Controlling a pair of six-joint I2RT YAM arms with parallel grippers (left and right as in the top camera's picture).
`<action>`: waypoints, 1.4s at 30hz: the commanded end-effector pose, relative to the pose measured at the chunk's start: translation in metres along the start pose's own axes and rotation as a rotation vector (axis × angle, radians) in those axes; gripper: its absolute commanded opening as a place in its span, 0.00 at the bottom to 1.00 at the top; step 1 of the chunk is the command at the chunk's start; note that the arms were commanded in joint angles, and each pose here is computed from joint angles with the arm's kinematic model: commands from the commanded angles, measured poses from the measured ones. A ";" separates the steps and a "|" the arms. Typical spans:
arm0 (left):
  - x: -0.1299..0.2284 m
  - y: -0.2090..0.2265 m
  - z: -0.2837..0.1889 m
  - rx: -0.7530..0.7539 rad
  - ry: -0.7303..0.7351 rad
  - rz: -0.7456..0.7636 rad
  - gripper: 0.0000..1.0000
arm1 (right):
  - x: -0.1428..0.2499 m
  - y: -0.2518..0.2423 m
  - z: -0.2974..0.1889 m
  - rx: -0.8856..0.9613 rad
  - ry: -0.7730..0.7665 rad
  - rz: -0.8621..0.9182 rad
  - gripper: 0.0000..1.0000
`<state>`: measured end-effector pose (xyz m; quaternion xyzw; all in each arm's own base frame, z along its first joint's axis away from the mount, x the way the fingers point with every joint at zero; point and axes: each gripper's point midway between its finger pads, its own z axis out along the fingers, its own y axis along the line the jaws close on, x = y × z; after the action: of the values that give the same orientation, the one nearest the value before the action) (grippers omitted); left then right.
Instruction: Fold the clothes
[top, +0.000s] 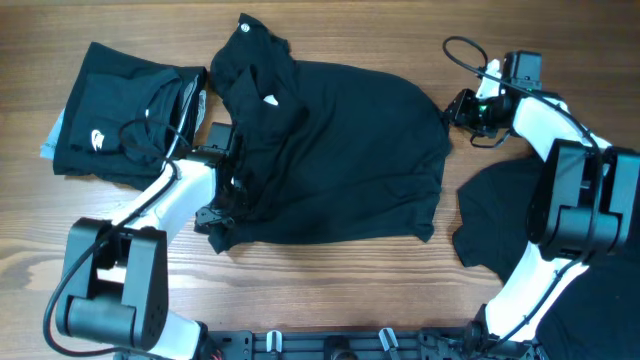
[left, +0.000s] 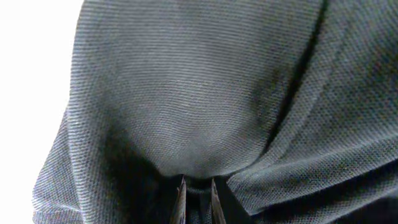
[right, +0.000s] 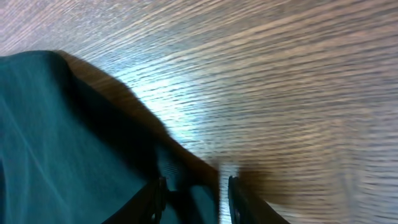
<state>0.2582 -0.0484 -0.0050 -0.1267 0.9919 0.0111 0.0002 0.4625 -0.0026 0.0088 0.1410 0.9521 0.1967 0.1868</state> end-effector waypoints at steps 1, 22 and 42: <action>0.010 0.025 0.013 -0.080 0.031 -0.062 0.15 | 0.014 0.002 0.019 -0.002 0.050 0.004 0.34; 0.009 0.025 0.013 -0.078 0.027 -0.062 0.16 | -0.100 -0.028 -0.090 0.100 -0.310 0.090 0.45; 0.008 0.022 0.013 -0.065 0.027 -0.062 0.18 | 0.005 -0.010 0.010 0.059 0.072 0.131 0.17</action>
<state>0.2586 -0.0436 -0.0050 -0.1447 0.9894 0.0106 0.0024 0.4663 -0.0178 0.0087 0.2060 0.9526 0.1589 0.1579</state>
